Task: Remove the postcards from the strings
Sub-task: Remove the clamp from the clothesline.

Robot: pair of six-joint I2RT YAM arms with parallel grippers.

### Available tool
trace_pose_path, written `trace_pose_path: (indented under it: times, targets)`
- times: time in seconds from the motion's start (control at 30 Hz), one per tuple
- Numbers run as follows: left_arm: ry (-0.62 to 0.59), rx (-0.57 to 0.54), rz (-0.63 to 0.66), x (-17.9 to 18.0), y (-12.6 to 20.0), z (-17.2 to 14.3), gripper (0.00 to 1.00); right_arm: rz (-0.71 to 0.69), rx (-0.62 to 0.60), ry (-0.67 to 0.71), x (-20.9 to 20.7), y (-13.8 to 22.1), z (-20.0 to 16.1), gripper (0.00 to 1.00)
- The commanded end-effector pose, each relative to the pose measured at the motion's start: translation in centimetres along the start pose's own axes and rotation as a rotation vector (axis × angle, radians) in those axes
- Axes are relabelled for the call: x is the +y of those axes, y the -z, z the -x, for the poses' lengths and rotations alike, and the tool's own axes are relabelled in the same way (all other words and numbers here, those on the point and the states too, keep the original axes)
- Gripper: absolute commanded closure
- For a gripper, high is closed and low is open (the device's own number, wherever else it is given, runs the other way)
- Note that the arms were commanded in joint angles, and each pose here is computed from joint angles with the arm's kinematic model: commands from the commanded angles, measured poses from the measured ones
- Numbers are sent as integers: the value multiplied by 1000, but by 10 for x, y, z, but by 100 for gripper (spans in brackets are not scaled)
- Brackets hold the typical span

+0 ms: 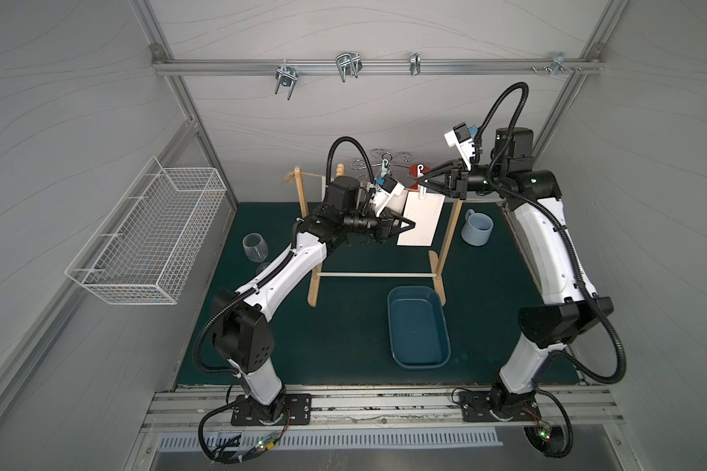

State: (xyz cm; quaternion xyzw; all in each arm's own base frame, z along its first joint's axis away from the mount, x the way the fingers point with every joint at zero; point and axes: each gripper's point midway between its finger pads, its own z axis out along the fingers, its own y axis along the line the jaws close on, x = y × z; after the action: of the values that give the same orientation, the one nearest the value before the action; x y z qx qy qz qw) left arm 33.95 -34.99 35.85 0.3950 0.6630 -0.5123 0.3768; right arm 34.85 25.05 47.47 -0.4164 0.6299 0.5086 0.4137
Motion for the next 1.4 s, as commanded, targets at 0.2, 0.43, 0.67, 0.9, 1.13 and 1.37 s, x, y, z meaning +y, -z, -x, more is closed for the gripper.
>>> trace_pose_path:
  times: [0.2, 0.43, 0.67, 0.9, 1.13, 1.37]
  targets:
    - [-37, -24, -8, -4, 1, 16, 100, 27, 2, -7, 5, 2, -4, 100]
    - [-31, -22, -1, -4, 3, 13, 100, -12, -20, 3, 0, 2, 2, 100]
    - [-28, -22, 12, -5, 6, 10, 100, -88, -70, 32, -8, 5, 14, 100]
    - [-25, -22, 22, -7, 9, 7, 100, -141, -131, 61, -10, 9, 30, 100]
    - [-23, -29, 24, -10, 11, 6, 100, -192, -173, 80, -12, 13, 40, 100]
    - [-22, -41, 34, -12, 14, 6, 100, -247, -226, 114, -16, 18, 50, 100]
